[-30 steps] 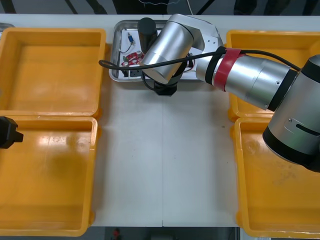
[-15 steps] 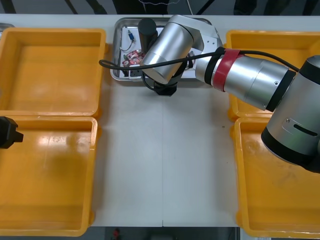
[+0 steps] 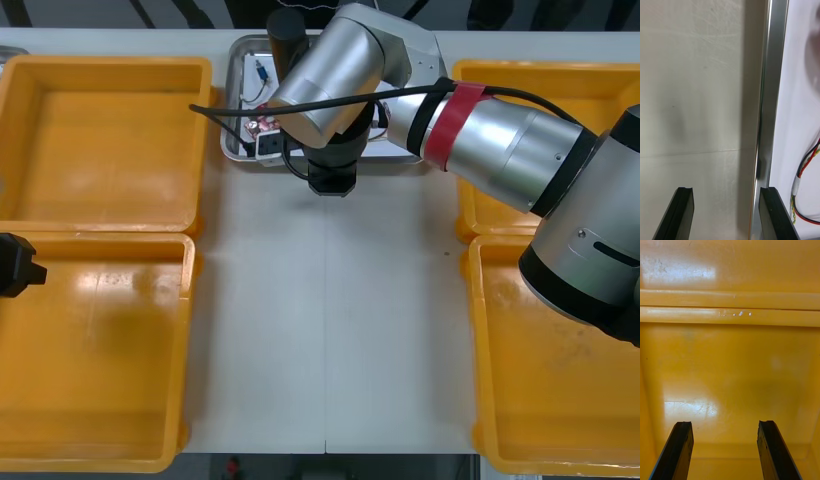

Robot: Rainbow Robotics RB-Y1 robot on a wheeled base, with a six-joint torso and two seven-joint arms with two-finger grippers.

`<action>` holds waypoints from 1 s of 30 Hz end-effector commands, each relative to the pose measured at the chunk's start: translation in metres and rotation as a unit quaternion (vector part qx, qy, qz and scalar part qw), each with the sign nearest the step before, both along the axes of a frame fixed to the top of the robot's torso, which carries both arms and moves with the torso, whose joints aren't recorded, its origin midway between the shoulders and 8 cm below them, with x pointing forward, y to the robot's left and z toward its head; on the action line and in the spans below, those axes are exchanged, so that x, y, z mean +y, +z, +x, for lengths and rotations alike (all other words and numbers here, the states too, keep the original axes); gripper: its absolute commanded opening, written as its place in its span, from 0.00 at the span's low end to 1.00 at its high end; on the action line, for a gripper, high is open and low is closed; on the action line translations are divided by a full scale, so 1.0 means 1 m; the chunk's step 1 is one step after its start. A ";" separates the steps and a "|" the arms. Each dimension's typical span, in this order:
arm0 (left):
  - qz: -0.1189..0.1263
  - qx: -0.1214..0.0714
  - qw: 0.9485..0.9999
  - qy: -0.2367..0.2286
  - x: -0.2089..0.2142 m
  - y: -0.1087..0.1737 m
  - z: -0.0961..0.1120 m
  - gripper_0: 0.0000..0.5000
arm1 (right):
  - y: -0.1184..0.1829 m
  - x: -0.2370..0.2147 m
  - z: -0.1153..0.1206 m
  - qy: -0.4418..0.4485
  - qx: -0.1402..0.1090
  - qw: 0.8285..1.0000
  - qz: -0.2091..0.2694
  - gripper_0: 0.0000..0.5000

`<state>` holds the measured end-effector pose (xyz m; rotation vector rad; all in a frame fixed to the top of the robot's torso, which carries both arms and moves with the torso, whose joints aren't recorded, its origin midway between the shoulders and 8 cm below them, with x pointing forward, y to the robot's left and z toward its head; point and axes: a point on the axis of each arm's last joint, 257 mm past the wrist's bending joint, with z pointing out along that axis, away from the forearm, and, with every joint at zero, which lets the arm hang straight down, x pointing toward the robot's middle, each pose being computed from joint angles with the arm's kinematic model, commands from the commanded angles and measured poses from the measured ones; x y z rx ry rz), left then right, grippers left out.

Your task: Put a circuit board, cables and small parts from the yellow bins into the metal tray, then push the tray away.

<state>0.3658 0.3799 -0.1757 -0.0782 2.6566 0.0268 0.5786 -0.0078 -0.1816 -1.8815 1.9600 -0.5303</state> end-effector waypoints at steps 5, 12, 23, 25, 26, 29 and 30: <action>0.040 -0.007 0.999 -0.025 0.015 0.013 -0.006 1.00 | 0.050 0.025 -0.040 0.006 0.015 0.999 0.042 1.00; 0.040 -0.007 0.999 -0.025 0.015 0.013 -0.006 1.00 | 0.066 -0.005 -0.071 -0.046 0.036 0.997 0.060 1.00; 0.040 -0.007 0.999 -0.025 0.015 0.013 -0.006 1.00 | 0.098 -0.025 -0.097 -0.155 -0.012 0.966 0.205 1.00; 0.040 -0.007 0.999 -0.025 0.015 0.013 -0.006 1.00 | 0.097 -0.037 -0.103 -0.169 -0.018 0.960 0.221 1.00; 0.040 -0.007 0.999 -0.025 0.015 0.013 -0.006 1.00 | 0.095 -0.045 -0.107 -0.179 -0.020 0.956 0.232 1.00; 0.040 -0.007 0.999 -0.025 0.015 0.013 -0.006 1.00 | 0.089 -0.068 -0.119 -0.209 -0.016 0.942 0.262 1.00; 0.040 -0.007 0.999 -0.025 0.015 0.013 -0.006 1.00 | 0.087 -0.076 -0.122 -0.224 -0.012 0.935 0.274 1.00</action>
